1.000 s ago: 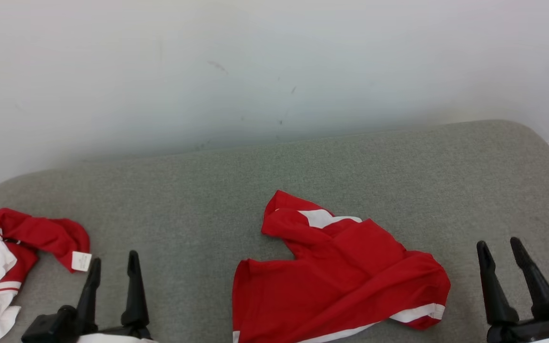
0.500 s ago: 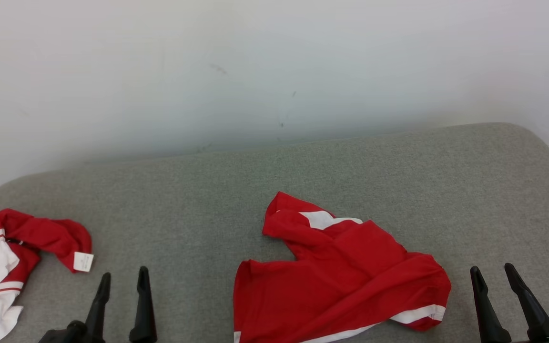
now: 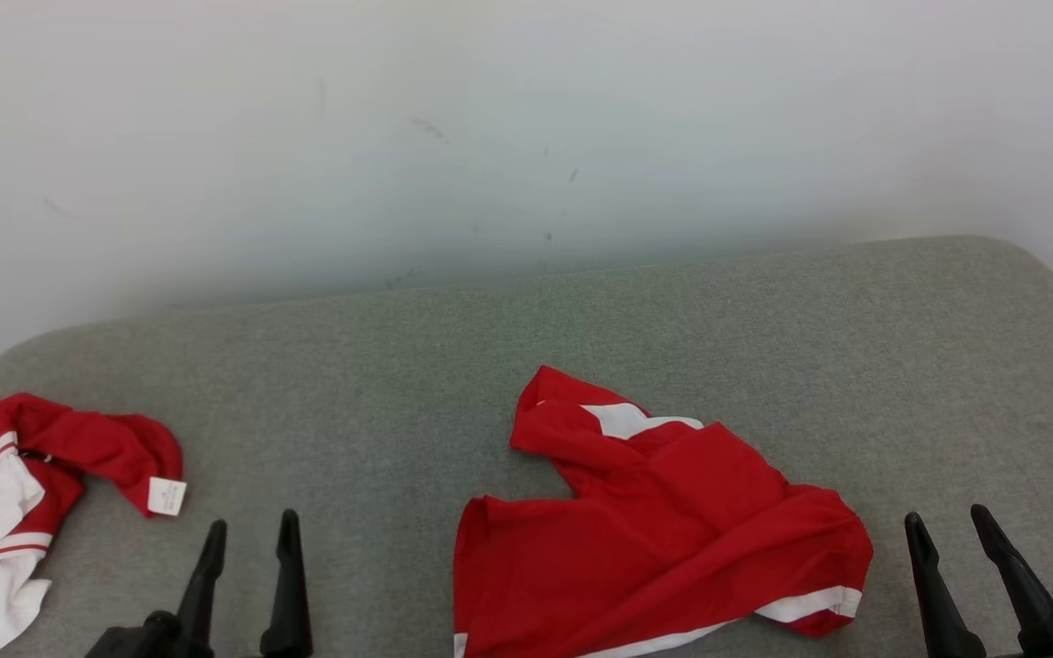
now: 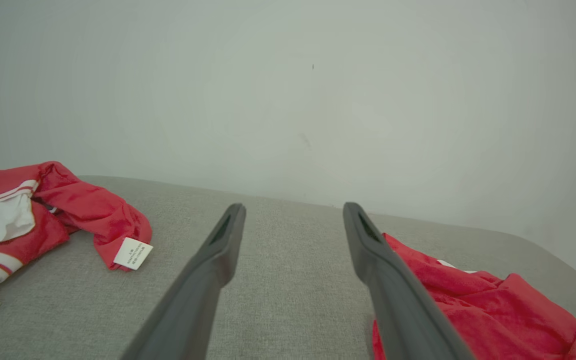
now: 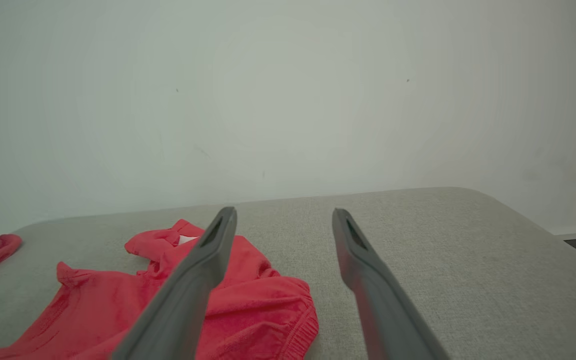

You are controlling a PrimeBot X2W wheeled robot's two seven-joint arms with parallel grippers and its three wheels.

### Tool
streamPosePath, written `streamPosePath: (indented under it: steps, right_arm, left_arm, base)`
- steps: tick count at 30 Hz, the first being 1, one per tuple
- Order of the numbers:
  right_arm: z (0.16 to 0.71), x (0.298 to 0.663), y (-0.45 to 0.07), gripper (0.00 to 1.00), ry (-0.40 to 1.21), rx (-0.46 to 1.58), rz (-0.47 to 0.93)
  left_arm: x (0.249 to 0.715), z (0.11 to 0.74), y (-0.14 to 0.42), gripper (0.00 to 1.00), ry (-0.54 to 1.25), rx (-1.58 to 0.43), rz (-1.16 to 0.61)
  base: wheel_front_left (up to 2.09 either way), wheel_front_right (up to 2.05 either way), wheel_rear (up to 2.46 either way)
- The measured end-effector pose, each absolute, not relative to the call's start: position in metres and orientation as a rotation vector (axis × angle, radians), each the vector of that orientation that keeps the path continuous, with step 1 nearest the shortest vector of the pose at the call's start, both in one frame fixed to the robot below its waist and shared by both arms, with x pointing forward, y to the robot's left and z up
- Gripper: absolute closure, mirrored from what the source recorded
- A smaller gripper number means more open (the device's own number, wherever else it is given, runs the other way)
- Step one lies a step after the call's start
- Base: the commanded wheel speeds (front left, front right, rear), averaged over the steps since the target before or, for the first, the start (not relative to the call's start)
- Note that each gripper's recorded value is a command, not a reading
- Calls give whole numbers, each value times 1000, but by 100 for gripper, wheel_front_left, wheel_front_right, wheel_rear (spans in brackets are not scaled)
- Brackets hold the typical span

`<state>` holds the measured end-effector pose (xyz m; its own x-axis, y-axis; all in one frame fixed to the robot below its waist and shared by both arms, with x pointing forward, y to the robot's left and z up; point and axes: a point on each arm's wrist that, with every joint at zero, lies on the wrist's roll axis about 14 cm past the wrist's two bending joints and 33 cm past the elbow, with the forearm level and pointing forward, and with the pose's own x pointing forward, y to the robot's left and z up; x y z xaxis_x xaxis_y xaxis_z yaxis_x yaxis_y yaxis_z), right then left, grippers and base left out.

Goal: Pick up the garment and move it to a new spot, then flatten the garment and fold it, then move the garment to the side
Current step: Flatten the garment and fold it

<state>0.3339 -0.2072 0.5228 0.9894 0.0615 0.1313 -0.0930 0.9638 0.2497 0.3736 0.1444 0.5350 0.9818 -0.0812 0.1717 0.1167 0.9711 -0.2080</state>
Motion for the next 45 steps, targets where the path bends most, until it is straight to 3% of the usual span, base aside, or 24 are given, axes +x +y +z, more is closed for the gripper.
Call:
streamPosePath:
  steps: [8, 13, 19, 24, 37, 38, 39, 40, 41, 42, 43, 44, 45]
  right_arm:
    - [480, 329, -214, 0, 55, 224, 93]
    - [441, 323, -202, 0, 256, 247, 147]
    - [421, 329, -188, 0, 371, 289, 192]
    - [410, 339, -179, 0, 436, 296, 229]
    - [394, 353, -159, 0, 505, 311, 290]
    - [393, 354, -158, 9, 505, 312, 293]
    - [392, 354, -158, 22, 505, 314, 293]
    - [392, 355, -157, 25, 503, 314, 295]
    - [393, 356, -157, 48, 497, 315, 297]
    - [393, 357, -157, 57, 496, 316, 299]
    - [393, 356, -156, 70, 494, 317, 302]
    - [393, 356, -155, 90, 490, 316, 306]
    - [394, 357, -155, 100, 485, 318, 308]
  left_arm:
    - [365, 507, 111, 0, -67, -220, -228]
    - [356, 477, 84, 0, 93, -220, -335]
    - [341, 446, 60, 0, 296, -203, -448]
    - [333, 428, 48, 0, 415, -165, -523]
    - [332, 402, 26, 0, 531, -155, -617]
    - [333, 400, 26, 0, 531, -156, -619]
    - [334, 399, 24, 19, 531, -156, -623]
    - [335, 399, 24, 37, 530, -158, -625]
    - [337, 400, 23, 54, 519, -162, -624]
    - [338, 400, 24, 71, 512, -162, -620]
    - [339, 399, 25, 100, 512, -161, -619]
    - [339, 398, 25, 100, 512, -163, -618]
    - [339, 397, 25, 100, 514, -158, -621]
  base:
    - [0, 0, 0]
    - [0, 0, 0]
    - [0, 0, 0]
    - [0, 0, 0]
    - [0, 0, 0]
    - [0, 0, 0]
    - [0, 0, 0]
    - [0, 0, 0]
    - [0, 0, 0]
    - [0, 0, 0]
    - [0, 0, 0]
    - [0, 0, 0]
    - [0, 0, 0]
